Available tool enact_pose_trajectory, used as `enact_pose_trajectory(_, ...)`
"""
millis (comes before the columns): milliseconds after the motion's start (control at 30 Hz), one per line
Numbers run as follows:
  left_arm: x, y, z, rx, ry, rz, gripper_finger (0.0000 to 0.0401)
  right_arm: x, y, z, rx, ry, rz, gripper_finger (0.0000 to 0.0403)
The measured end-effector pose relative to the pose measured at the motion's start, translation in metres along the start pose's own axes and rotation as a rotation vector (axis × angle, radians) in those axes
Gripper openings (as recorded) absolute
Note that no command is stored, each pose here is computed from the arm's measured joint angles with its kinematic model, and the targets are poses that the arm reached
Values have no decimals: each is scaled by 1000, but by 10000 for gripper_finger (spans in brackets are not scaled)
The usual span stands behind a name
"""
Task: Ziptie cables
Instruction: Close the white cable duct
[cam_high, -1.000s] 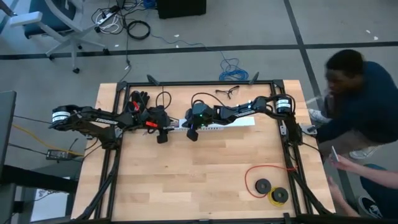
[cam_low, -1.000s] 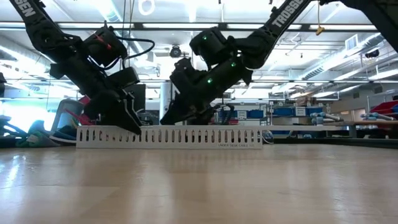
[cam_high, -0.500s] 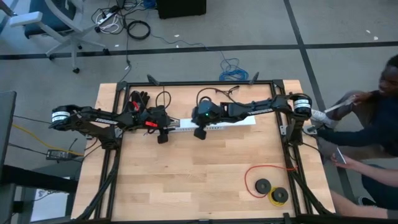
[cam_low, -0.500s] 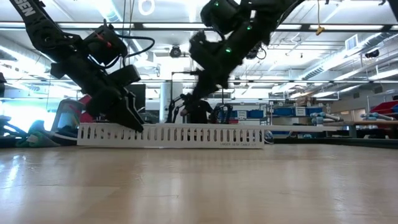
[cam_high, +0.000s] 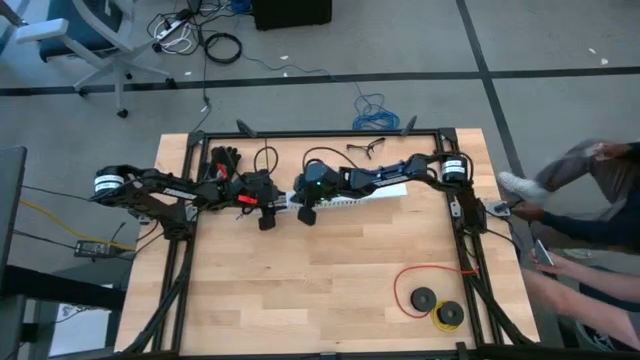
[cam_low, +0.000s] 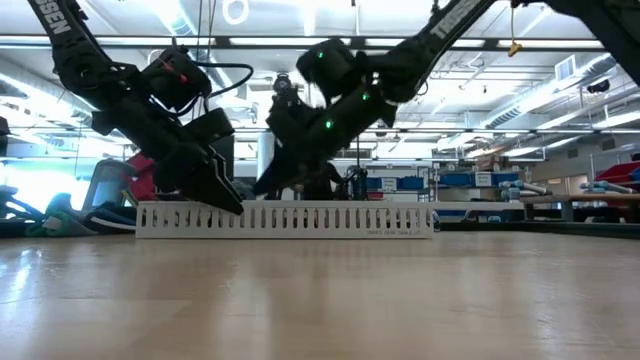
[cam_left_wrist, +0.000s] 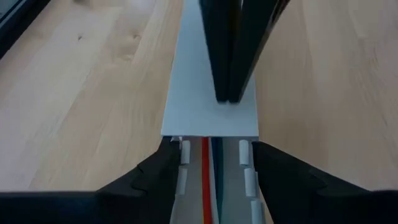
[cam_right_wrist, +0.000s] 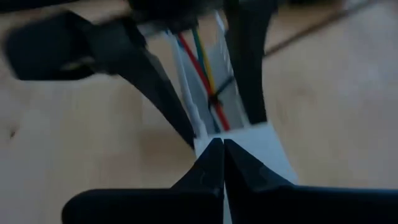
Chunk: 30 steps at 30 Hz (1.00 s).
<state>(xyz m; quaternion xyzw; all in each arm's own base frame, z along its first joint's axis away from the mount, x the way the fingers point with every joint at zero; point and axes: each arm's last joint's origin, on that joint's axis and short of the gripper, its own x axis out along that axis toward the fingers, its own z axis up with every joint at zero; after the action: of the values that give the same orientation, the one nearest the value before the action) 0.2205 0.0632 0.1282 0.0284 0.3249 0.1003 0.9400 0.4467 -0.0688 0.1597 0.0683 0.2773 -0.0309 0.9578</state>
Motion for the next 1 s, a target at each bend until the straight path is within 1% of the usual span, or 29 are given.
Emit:
enact_pose_trajectory(100, 0, 0, 1, -8, -9, -1, 209, -15, 7, 16, -68, -45, -17, 0)
enact_pose_trajectory(200, 0, 0, 1, -11, -12, -1, 209, -28, 12, 30, -87, -81, -14, 0)
enact_pose_trajectory(300, 0, 0, 1, -15, -12, -2, 213, -30, 16, 29, -92, -62, -11, 0)
enact_pose_trajectory(367, 0, 0, 1, -15, -10, -3, 222, -33, 18, 30, -95, -57, -7, 0)
enact_pose_trajectory(600, 0, 0, 0, -10, -6, -7, 282, -34, 22, 30, -92, -44, -1, 0)
enact_pose_trajectory(700, 0, -1, 0, -9, -2, -9, 300, -34, 21, 29, -91, -40, -2, 0)
enact_pose_trajectory(833, -2, 0, 2, -7, 49, 0, 305, -34, 22, 29, -91, -42, -1, 0)
enact_pose_trajectory(933, -4, 2, 2, -4, 134, 34, 304, -34, 22, 29, -90, -42, -1, 0)
enact_pose_trajectory(1000, -5, 3, 6, -3, 157, 50, 303, -34, 22, 29, -90, -42, -1, 0)
